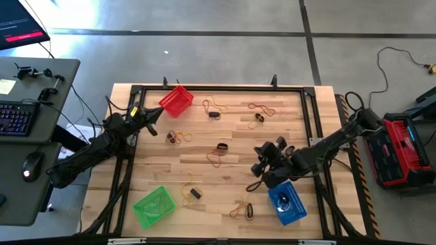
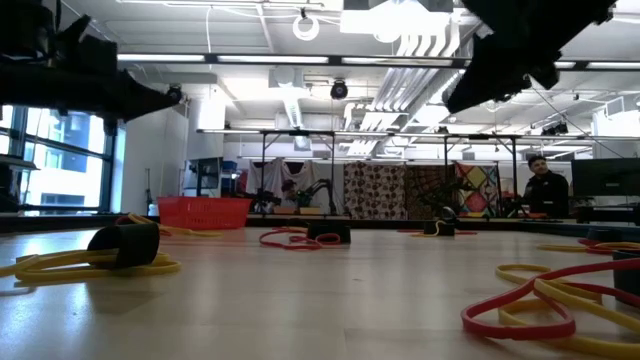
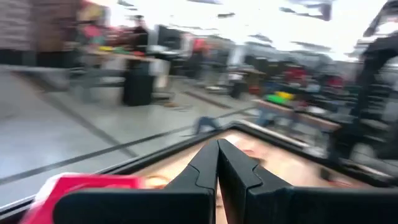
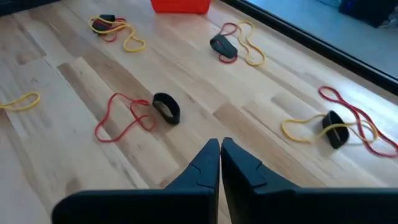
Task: Sort rubber bands into baskets
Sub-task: Put the red rubber band into the red basket
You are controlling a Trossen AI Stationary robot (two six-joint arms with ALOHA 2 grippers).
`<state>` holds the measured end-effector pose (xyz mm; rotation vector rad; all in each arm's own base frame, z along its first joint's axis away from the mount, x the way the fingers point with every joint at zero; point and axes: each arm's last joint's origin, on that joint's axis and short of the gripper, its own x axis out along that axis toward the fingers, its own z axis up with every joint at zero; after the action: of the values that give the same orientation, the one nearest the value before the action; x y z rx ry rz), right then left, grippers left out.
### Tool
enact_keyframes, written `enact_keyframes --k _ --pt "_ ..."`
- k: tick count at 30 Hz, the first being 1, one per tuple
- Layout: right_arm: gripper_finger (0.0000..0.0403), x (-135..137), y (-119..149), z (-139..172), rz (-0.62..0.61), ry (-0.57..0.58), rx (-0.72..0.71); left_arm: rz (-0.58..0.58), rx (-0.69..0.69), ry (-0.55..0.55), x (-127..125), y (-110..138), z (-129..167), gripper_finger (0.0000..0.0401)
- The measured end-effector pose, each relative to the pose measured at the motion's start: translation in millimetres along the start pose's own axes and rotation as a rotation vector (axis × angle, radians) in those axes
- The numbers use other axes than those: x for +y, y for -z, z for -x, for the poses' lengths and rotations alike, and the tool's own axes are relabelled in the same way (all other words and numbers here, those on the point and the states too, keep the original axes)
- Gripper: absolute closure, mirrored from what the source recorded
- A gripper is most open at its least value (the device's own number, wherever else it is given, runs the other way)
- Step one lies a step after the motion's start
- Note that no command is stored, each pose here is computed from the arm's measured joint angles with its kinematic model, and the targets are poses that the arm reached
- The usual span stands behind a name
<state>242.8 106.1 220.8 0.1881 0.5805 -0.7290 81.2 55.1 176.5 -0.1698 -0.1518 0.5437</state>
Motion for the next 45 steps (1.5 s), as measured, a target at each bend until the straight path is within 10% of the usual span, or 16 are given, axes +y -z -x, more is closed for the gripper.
enact_keyframes --k 19,37,45 --pt "0.0403 22.2 -23.8 -63.1 0.164 -0.234 0.037 -0.027 0.198 0.247 -11.4 16.0 -11.0 0.0401" --pt "0.0403 -13.5 -76.7 -112.2 0.280 -0.408 -0.099 -0.088 0.319 0.309 -30.9 15.8 -39.4 0.0401" --pt "0.0403 -37.9 -43.8 -129.0 0.191 -0.510 -0.229 -0.139 0.447 0.347 -43.9 20.5 -62.2 0.0401"
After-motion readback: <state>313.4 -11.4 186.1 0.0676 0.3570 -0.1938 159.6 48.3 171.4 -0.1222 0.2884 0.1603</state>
